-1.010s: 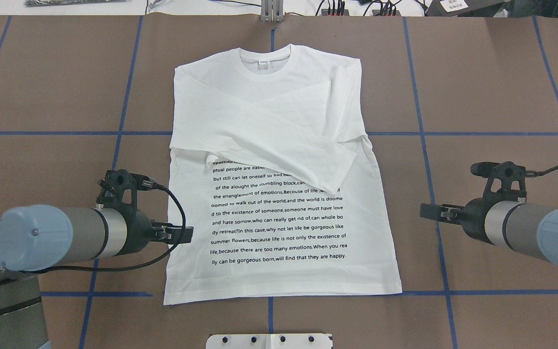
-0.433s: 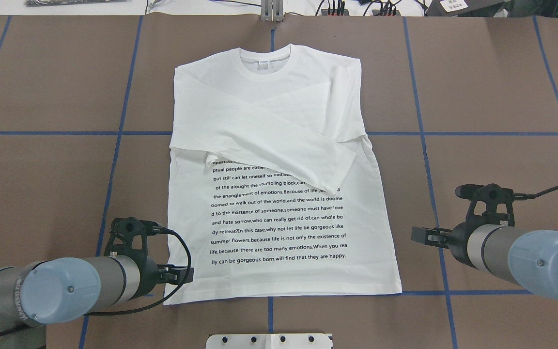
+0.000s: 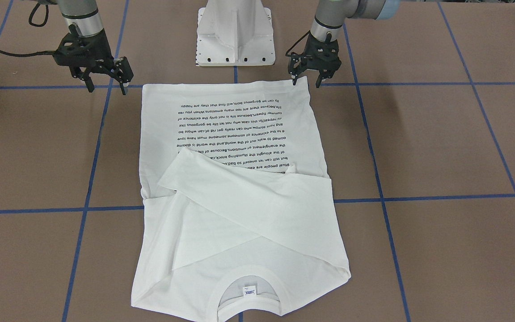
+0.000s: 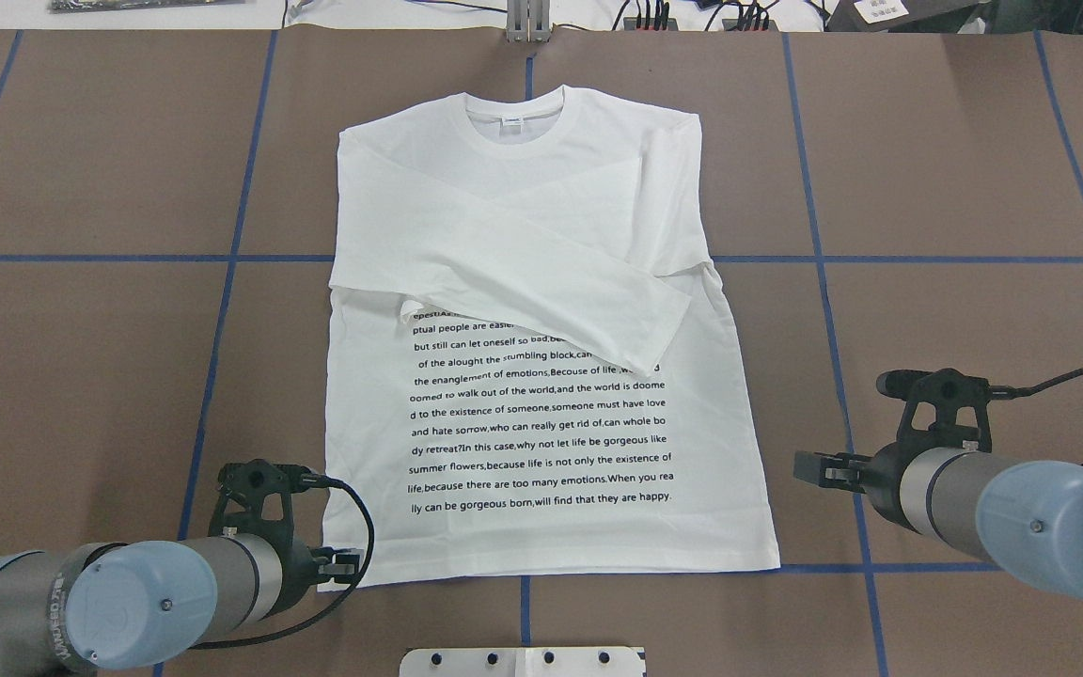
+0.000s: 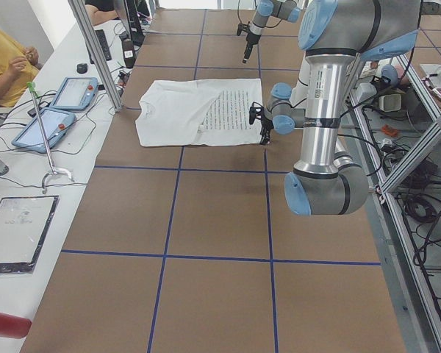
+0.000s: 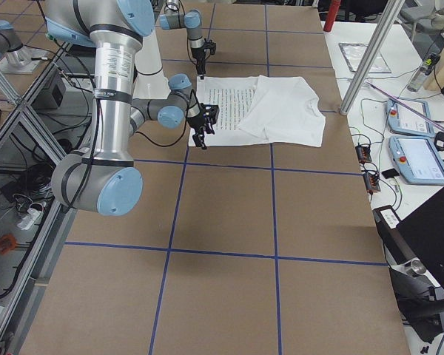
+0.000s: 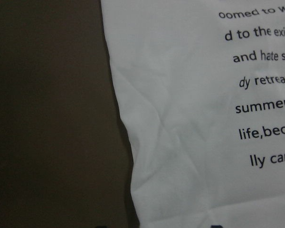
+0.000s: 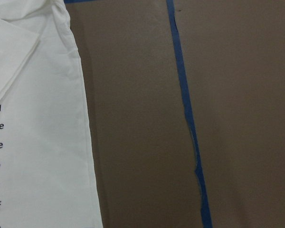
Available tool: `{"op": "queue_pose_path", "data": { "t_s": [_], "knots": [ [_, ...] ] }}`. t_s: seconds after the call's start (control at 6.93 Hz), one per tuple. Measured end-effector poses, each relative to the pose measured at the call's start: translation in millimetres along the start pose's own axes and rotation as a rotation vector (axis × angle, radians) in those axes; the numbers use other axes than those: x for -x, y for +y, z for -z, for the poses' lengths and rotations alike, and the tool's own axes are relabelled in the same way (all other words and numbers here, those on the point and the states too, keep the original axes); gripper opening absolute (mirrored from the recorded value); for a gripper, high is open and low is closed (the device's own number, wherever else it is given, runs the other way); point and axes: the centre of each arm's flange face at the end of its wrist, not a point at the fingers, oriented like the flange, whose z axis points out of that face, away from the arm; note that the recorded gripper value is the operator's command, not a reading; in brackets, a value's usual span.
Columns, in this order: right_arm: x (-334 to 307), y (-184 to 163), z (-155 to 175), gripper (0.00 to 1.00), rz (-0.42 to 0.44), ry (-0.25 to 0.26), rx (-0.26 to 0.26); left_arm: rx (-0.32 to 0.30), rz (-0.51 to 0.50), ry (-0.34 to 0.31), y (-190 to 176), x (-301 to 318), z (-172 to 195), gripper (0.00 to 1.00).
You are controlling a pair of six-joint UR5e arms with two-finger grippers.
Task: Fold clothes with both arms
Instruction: 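Move both grippers to the shirt hem corners nearest the robot, then grasp the hem corners with both grippers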
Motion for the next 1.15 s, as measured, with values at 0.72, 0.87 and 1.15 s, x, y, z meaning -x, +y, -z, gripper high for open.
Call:
{"op": "queue_pose_path", "data": {
  "t_s": [0.72,0.87,1.15],
  "knots": [
    [1,5,-1,1.00,0.009,0.001,-0.001,0.018,0.017,-0.011,12,-1,-4,0.00],
    [2,6,-2,1.00,0.013,0.001,0.002,0.019,0.017,-0.010,12,-1,-4,0.00],
    [9,18,-1,1.00,0.030,-0.016,0.020,0.018,0.017,0.010,11,-7,3,0.00]
  ]
}}
